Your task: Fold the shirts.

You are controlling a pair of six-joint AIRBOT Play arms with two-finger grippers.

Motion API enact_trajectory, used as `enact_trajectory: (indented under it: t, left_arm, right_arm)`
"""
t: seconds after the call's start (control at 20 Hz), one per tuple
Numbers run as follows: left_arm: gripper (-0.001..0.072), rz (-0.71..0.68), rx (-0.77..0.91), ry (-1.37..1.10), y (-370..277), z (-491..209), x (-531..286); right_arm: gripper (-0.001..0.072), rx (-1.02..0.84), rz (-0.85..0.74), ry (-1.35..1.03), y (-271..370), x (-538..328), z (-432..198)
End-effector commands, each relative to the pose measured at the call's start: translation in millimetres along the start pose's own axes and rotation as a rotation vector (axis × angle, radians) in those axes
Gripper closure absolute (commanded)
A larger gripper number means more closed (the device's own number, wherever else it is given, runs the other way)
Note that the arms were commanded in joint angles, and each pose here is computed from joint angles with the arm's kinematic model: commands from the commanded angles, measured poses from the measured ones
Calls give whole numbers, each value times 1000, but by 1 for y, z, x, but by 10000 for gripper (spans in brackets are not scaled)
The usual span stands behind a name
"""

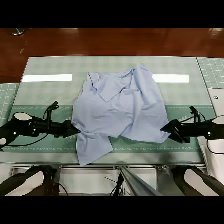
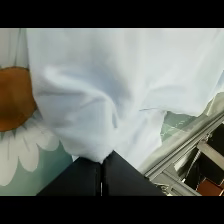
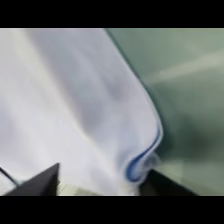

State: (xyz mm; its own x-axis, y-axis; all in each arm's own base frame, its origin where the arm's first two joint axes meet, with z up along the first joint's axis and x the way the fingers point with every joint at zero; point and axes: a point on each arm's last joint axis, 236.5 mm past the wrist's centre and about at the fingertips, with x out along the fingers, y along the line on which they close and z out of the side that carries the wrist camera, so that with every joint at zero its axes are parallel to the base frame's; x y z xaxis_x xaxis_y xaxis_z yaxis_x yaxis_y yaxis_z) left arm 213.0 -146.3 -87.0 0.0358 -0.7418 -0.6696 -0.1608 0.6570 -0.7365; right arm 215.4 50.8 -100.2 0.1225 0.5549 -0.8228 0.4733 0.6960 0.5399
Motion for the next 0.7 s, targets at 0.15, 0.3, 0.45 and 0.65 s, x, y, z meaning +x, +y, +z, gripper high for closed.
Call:
enact_trajectory:
  t: [0.15,0.3,0.45,0.65]
  left_arm:
    - [685,-140,21,-106,-49,40,-19]
    - [686,-352,262,-309,-174,102,-103]
    - [687,-400,655,-644,-320,118,-240]
    - [687,-52,873,-985,-396,73,-371]
  right_arm:
    - [689,-232,99,-53,85,-9,33]
    - [690,-452,183,-281,191,-118,88]
    - [690,-697,241,-669,305,-281,96]
    - [689,-919,248,-1020,364,-422,8]
